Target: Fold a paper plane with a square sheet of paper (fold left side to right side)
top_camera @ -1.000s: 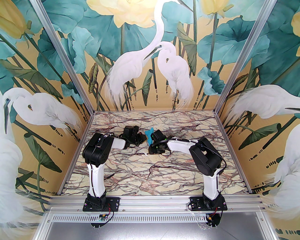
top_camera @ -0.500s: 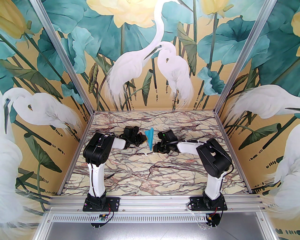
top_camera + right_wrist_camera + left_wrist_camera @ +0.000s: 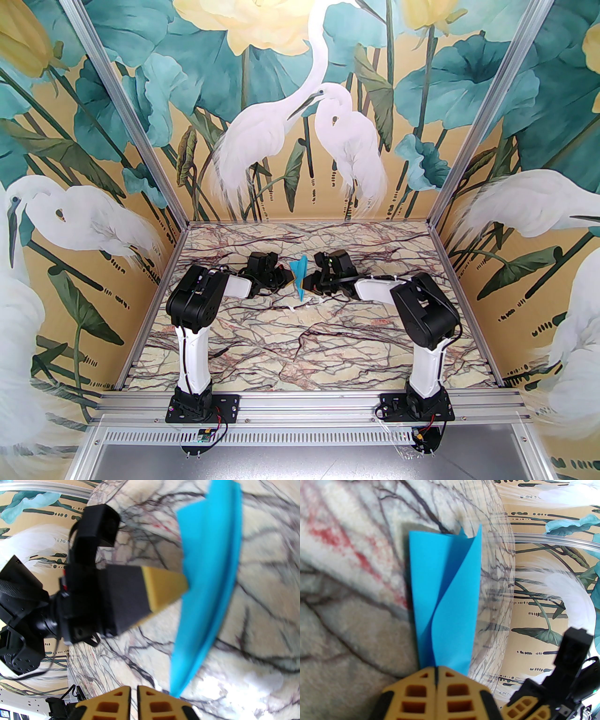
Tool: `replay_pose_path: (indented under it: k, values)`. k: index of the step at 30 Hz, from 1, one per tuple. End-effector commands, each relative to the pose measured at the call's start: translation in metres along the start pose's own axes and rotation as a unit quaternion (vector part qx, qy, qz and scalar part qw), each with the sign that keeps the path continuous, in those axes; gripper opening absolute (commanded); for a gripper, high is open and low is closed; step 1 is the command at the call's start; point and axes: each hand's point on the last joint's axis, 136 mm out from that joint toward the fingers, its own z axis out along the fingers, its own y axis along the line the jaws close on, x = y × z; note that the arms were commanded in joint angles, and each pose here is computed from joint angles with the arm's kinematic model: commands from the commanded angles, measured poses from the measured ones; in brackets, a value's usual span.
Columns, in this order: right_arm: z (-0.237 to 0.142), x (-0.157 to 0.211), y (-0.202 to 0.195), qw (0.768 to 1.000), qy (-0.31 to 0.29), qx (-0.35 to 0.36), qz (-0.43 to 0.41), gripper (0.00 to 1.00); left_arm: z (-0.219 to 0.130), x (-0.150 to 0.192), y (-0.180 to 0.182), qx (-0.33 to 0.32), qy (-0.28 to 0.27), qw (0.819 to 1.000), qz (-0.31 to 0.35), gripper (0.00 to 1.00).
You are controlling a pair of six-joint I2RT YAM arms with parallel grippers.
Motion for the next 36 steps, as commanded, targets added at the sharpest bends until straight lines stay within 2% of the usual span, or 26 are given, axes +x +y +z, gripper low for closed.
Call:
replay_pose_path:
  k: [1,3,9,10,11,13,19,36]
  values:
    - [0.006,0.012,-0.020,0.999,0.026,0.046,0.006,0.19,0.007,0.004,0.007,-0.004,0.008,1.000,-0.002,0.02]
    - [0.007,0.014,-0.026,0.998,0.032,0.061,0.008,0.25,0.007,0.006,0.008,-0.004,0.009,1.000,-0.004,0.02]
    - [0.013,0.016,-0.022,0.998,0.040,0.054,0.009,0.24,0.010,0.010,0.007,-0.002,0.012,1.000,-0.005,0.02]
    - [0.014,0.016,-0.024,0.997,0.044,0.065,0.009,0.27,0.010,0.009,0.007,-0.002,0.011,1.000,-0.004,0.03]
    - [0.014,0.018,-0.027,0.996,0.050,0.076,0.010,0.34,0.010,0.009,0.006,-0.001,0.011,1.000,-0.004,0.02]
    - [0.014,0.020,-0.033,0.994,0.051,0.093,0.014,0.38,0.010,0.010,0.006,-0.001,0.012,1.000,-0.003,0.02]
    - [0.014,0.026,-0.045,0.993,0.054,0.092,0.048,0.40,0.010,0.010,0.006,-0.001,0.012,1.000,-0.003,0.03]
    - [0.021,0.025,-0.061,0.991,0.056,0.082,0.085,0.36,0.013,0.011,0.003,0.002,0.016,1.000,-0.003,0.03]
